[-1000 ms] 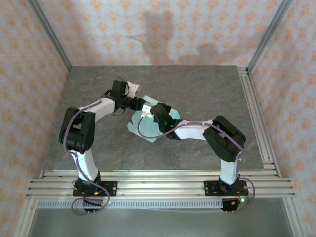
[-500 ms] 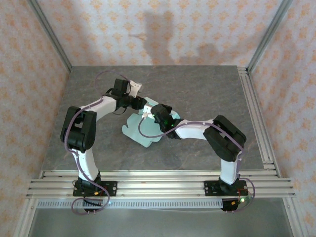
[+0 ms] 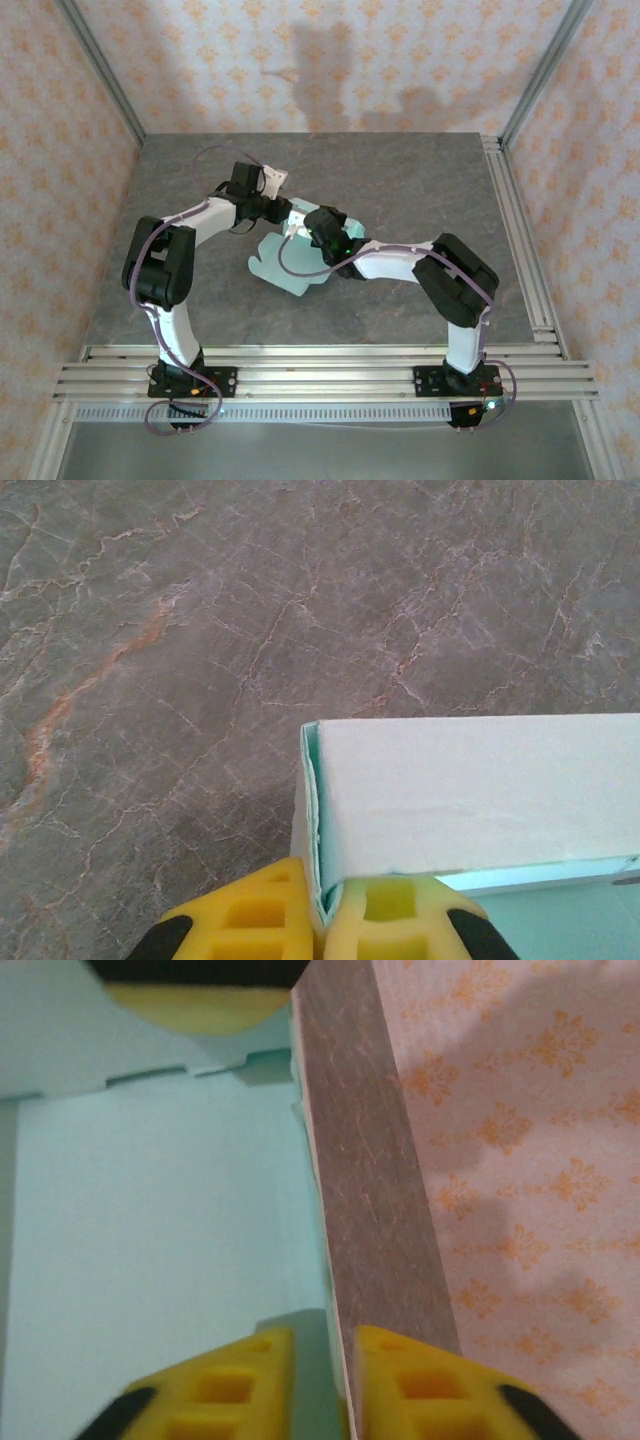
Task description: Fold the paper box
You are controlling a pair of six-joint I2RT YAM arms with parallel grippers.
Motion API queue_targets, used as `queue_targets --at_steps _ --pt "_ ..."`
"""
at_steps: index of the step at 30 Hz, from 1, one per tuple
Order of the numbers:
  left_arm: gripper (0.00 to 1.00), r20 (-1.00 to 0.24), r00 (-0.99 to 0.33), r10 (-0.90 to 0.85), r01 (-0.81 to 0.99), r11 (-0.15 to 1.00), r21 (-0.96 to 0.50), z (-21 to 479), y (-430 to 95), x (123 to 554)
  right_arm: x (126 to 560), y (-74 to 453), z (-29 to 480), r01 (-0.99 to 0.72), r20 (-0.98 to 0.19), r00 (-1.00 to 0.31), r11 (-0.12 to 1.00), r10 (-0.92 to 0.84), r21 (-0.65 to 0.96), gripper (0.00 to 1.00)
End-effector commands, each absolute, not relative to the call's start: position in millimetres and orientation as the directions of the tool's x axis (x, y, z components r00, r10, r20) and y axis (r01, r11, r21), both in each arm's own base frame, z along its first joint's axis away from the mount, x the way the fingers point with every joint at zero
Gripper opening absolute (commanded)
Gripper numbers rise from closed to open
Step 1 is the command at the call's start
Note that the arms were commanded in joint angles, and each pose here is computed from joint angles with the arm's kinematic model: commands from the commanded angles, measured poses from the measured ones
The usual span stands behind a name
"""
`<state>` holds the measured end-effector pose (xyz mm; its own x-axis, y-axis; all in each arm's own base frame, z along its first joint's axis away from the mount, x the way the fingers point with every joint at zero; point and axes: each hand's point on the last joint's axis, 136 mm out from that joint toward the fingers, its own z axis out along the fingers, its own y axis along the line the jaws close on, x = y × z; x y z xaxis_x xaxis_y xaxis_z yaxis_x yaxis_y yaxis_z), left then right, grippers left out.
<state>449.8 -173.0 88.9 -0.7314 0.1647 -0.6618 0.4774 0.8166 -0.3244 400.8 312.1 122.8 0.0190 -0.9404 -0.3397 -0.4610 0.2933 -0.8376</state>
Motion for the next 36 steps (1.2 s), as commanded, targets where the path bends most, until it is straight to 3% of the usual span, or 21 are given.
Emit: queue_targets --at_steps 1,7,12,17,24,31,36 --pt "0.06 -0.678 -0.72 0.148 0.466 0.827 -0.315 98 -172 447 394 318 135 -0.502 -0.405 0.02 0.341 -0.914 -0.794 0.36" --pt "0.05 -0.699 -0.7 0.147 0.471 0.831 -0.297 105 -170 449 378 321 164 -0.564 -0.553 -0.024 0.468 -0.833 -0.68 0.68" --pt "0.04 -0.74 -0.659 0.132 0.462 0.848 -0.26 117 -166 454 360 322 196 -0.611 -0.69 -0.063 0.574 -0.721 -0.545 0.8" --pt "0.05 -0.771 -0.624 0.125 0.463 0.854 -0.237 124 -168 455 348 317 234 -0.607 -0.81 -0.083 0.675 -0.58 -0.421 0.8" --pt "0.06 -0.823 -0.557 0.113 0.461 0.866 -0.194 131 -175 447 360 298 291 -0.526 -0.959 -0.159 0.842 -0.236 -0.12 0.78" --pt "0.0 -0.807 -0.59 0.039 0.41 0.875 -0.257 111 -190 437 389 257 279 -0.36 -0.915 -0.404 0.918 0.005 0.164 0.71" --pt "0.0 -0.862 -0.49 0.13 0.422 0.9 -0.104 113 -210 424 400 240 257 -0.282 -0.848 -0.526 0.926 0.068 0.249 0.7"
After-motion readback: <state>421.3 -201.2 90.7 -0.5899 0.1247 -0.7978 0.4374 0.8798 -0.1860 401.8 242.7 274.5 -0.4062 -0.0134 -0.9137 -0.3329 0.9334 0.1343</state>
